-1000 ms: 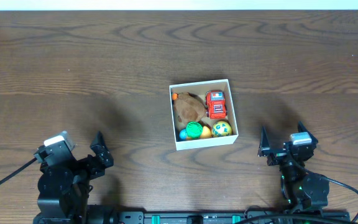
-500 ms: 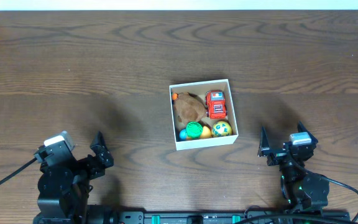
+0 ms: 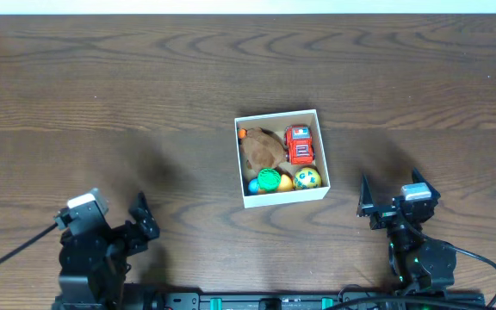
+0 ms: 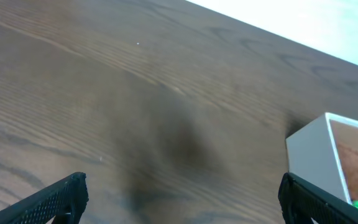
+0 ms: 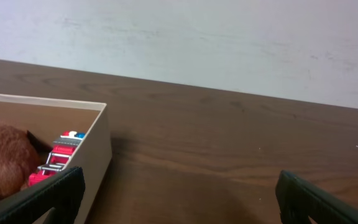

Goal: Pack container

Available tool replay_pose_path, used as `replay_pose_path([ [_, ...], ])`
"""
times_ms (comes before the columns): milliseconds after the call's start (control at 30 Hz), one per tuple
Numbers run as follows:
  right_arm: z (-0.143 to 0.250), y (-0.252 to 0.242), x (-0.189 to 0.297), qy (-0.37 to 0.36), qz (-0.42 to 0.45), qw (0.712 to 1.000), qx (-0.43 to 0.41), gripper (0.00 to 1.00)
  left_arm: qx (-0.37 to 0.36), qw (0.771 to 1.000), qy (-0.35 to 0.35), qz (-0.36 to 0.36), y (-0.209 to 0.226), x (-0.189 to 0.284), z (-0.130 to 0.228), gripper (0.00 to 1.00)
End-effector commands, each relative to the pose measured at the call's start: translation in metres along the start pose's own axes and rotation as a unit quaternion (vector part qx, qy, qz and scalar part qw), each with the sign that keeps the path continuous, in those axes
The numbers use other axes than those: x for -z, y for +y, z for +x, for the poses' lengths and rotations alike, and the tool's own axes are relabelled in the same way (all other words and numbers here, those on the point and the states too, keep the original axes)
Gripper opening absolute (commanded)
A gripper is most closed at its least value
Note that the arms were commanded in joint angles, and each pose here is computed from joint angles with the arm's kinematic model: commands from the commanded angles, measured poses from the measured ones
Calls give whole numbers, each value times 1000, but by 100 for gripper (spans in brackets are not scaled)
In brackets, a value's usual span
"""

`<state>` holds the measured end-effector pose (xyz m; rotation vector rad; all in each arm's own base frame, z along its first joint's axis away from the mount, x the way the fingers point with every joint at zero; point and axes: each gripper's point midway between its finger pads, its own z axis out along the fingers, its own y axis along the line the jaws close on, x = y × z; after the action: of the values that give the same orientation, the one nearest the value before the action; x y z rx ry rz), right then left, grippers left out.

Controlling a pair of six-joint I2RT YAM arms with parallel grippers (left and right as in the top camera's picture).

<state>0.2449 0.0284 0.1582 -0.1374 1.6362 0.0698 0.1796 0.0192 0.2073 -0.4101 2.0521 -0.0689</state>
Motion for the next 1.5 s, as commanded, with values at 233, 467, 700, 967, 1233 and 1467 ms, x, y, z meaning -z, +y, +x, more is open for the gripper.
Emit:
replay_pose_path([
  [233, 0, -2, 0, 0, 3, 1000, 8, 99, -79, 990, -92, 68, -13, -45, 29, 98],
  [467, 0, -2, 0, 0, 3, 1000, 8, 99, -141, 967, -176, 121, -37, -66, 20, 98],
  [700, 0, -2, 0, 0, 3, 1000, 8, 99, -172, 958, -187, 130, -39, -81, 34, 98],
  [967, 0, -2, 0, 0, 3, 1000, 8, 99, -174, 961, -172, 128, -37, -84, 41, 98],
  [1233, 0, -2, 0, 0, 3, 1000, 8, 99, -169, 962, -170, 129, -37, -85, 42, 98],
  [1467, 0, -2, 0, 0, 3, 1000, 8, 99, -169, 962, -170, 129, -37, -85, 42, 98],
])
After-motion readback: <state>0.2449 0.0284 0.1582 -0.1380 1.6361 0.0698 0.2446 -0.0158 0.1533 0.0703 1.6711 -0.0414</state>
